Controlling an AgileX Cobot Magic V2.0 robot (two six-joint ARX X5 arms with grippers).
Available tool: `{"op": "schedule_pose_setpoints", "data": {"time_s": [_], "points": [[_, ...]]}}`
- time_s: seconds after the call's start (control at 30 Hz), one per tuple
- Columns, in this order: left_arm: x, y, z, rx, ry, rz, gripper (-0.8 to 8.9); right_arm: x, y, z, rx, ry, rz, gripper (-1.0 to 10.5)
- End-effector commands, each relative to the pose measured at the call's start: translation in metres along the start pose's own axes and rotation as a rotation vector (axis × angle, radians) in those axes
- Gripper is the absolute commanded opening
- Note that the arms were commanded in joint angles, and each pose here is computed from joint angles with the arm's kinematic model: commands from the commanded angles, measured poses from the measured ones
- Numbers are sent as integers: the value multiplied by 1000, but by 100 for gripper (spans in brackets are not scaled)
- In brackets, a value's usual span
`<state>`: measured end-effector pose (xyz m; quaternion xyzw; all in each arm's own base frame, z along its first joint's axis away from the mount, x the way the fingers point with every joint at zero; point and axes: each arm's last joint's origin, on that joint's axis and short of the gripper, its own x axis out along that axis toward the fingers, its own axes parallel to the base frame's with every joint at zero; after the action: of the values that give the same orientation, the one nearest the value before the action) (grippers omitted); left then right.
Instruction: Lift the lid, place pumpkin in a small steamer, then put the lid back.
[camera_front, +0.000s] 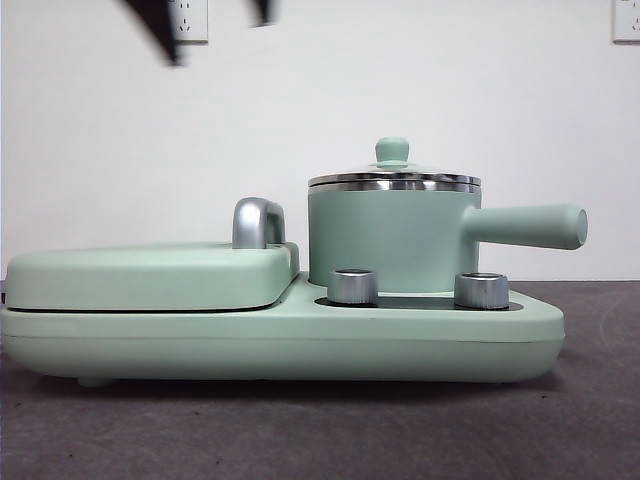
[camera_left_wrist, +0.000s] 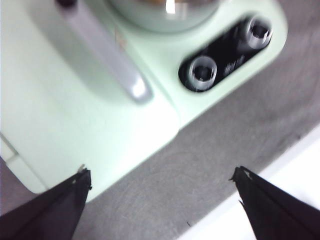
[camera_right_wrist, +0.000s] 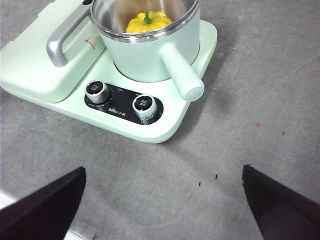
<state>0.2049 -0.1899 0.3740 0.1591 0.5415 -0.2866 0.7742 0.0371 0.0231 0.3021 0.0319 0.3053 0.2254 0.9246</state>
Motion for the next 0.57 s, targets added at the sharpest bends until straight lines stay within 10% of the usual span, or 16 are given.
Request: {"op": "schedule_pose_setpoints", "data": {"time_s": [0.03, 0.57], "points": [[17, 5, -36, -25, -72, -5, 465, -1, 2, 4, -44, -20, 36, 496], [31, 22, -207, -272, -575, -129, 465, -2, 9, 11, -96, -75, 228, 495]]}}
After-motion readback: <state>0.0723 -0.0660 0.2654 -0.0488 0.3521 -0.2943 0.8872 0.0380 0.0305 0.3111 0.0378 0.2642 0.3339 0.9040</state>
